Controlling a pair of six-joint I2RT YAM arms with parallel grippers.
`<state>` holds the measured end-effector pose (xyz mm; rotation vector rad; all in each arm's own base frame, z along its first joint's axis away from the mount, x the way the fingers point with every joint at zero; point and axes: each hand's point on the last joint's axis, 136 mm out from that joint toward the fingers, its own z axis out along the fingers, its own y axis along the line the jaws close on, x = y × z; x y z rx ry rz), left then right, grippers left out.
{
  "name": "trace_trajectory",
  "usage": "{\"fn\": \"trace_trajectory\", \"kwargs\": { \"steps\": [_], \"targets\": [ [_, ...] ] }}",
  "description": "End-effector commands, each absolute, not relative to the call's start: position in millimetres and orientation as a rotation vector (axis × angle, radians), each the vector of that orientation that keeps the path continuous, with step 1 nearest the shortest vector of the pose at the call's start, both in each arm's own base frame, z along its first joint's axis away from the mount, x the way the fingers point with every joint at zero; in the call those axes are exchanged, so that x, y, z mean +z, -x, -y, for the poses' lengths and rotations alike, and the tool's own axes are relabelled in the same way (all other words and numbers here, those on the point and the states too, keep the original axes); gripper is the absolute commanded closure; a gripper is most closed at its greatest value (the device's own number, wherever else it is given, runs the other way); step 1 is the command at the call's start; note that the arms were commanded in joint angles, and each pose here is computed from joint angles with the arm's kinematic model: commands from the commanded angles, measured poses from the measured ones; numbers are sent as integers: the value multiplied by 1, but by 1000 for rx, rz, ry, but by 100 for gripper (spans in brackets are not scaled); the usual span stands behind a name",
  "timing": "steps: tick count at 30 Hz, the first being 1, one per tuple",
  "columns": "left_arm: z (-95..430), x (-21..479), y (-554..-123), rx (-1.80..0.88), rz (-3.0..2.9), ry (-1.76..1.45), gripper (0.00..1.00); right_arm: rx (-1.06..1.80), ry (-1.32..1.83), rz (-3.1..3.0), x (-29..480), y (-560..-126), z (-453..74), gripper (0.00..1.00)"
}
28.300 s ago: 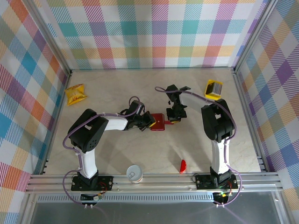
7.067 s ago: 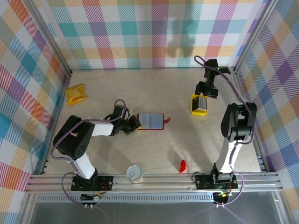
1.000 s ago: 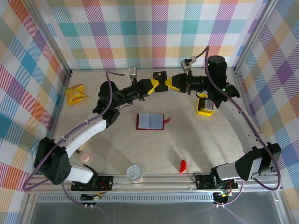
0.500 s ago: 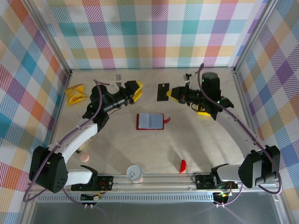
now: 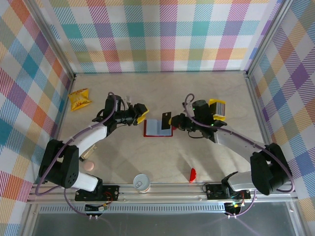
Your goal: Put the credit cards into the card holder
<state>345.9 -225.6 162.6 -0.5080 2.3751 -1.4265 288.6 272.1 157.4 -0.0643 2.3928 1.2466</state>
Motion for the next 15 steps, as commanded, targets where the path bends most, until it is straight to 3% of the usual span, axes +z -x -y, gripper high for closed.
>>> {"fn": "trace_trajectory", "kwargs": {
  "steps": [1,15],
  "targets": [
    [222,138,-342,-1337,-2469,453,49,1231,110,-2303,158,-302,-278,100],
    [226,102,-340,-1255,-2575,384,57,1257,60,-2373,125,-309,-287,100]
  ]
}}
